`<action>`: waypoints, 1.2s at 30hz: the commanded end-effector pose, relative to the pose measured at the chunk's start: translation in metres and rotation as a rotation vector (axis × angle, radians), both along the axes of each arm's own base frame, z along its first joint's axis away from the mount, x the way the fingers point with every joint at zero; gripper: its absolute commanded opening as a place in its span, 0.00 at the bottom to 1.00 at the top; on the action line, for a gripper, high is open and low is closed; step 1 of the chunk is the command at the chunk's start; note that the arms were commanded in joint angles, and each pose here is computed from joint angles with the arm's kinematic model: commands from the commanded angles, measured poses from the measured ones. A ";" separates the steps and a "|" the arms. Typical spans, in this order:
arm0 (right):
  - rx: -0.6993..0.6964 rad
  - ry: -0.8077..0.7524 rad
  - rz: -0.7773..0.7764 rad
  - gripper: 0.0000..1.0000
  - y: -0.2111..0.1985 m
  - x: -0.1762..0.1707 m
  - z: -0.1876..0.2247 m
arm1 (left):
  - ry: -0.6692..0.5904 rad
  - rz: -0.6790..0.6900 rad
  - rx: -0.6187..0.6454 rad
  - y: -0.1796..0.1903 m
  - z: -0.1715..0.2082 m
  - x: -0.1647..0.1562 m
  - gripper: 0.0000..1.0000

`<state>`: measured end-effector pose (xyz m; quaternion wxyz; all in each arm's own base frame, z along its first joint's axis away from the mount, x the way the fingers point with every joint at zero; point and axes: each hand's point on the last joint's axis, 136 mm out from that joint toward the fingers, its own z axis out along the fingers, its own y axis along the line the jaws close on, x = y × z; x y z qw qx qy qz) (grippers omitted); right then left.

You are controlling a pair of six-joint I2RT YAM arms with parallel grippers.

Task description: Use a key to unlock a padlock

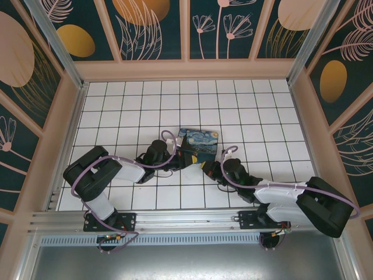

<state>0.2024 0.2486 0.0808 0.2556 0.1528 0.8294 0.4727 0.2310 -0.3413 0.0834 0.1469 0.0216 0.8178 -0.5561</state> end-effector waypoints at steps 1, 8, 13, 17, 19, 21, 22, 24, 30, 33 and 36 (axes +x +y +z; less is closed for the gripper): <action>0.069 -0.064 0.016 0.00 0.011 0.007 0.031 | -0.022 -0.019 -0.037 -0.004 0.008 0.000 0.00; 0.064 -0.071 0.012 0.00 0.010 0.008 0.034 | -0.019 -0.019 -0.036 -0.004 0.007 0.000 0.00; 0.065 -0.073 0.010 0.00 0.010 0.008 0.034 | -0.020 -0.019 -0.037 -0.004 0.007 0.000 0.00; 0.067 -0.090 0.010 0.00 0.010 0.009 0.035 | -0.016 -0.024 -0.048 -0.005 0.010 -0.001 0.00; 0.077 -0.115 0.011 0.00 0.008 0.008 0.036 | -0.009 -0.031 -0.066 -0.007 0.016 -0.002 0.00; 0.091 -0.140 0.010 0.00 0.005 0.008 0.038 | 0.004 -0.037 -0.085 -0.008 0.021 -0.004 0.00; 0.099 -0.156 0.010 0.00 0.004 0.008 0.040 | 0.009 -0.043 -0.097 -0.008 0.023 -0.005 0.00; 0.103 -0.179 0.010 0.00 0.001 0.007 0.041 | 0.025 -0.052 -0.120 -0.009 0.028 -0.007 0.00; 0.118 -0.230 0.010 0.00 -0.008 0.007 0.049 | 0.059 -0.071 -0.199 -0.010 0.045 -0.014 0.00; 0.122 -0.246 0.015 0.00 -0.012 0.008 0.050 | 0.056 -0.075 -0.213 -0.010 0.052 -0.015 0.00; 0.134 -0.259 0.014 0.00 -0.015 0.008 0.052 | 0.054 -0.077 -0.220 -0.010 0.056 -0.016 0.00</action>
